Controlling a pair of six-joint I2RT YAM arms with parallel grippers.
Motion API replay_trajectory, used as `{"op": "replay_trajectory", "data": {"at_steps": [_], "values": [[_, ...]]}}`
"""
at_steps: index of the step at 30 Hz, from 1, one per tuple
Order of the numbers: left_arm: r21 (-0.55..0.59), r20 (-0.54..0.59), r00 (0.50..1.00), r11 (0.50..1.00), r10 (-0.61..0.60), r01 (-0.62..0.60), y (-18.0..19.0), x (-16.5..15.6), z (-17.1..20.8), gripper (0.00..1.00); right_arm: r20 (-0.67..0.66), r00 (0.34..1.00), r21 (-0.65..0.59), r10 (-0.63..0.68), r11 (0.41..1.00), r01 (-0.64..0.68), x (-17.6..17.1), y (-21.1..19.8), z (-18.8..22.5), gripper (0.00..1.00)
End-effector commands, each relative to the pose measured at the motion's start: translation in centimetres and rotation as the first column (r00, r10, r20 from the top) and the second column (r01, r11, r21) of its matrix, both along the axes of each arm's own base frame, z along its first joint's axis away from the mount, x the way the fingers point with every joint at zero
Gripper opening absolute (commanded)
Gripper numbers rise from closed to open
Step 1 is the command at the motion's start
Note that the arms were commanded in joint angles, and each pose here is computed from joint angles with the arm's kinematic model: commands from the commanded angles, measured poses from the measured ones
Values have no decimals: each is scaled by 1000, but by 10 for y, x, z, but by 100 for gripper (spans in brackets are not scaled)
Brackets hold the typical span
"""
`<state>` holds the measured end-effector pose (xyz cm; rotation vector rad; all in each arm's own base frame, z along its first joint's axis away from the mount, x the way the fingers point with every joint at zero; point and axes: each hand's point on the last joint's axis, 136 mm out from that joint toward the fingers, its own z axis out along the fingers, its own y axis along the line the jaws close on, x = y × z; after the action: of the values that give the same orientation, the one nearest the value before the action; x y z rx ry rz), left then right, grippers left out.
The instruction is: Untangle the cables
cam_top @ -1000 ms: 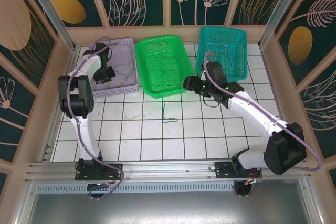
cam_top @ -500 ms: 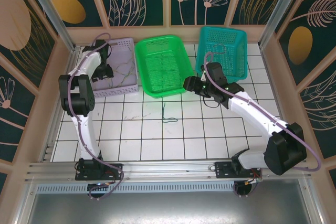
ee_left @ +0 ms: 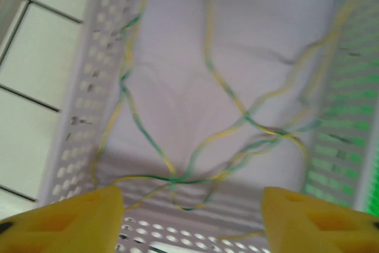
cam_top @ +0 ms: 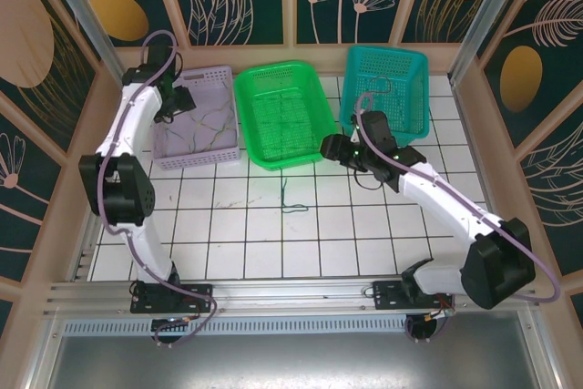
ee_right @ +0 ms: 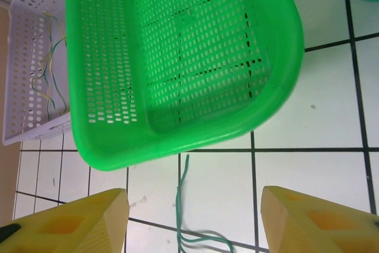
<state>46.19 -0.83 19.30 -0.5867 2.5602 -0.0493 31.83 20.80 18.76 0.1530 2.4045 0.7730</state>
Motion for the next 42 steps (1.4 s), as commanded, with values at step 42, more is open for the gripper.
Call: {"op": "replay_trajectory", "data": {"at_steps": [42], "values": [[-551, 278, 949, 784, -151, 286, -187, -198, -14, 51, -758, 514, 12, -402, 779, 626, -92, 101, -142, 37]]}}
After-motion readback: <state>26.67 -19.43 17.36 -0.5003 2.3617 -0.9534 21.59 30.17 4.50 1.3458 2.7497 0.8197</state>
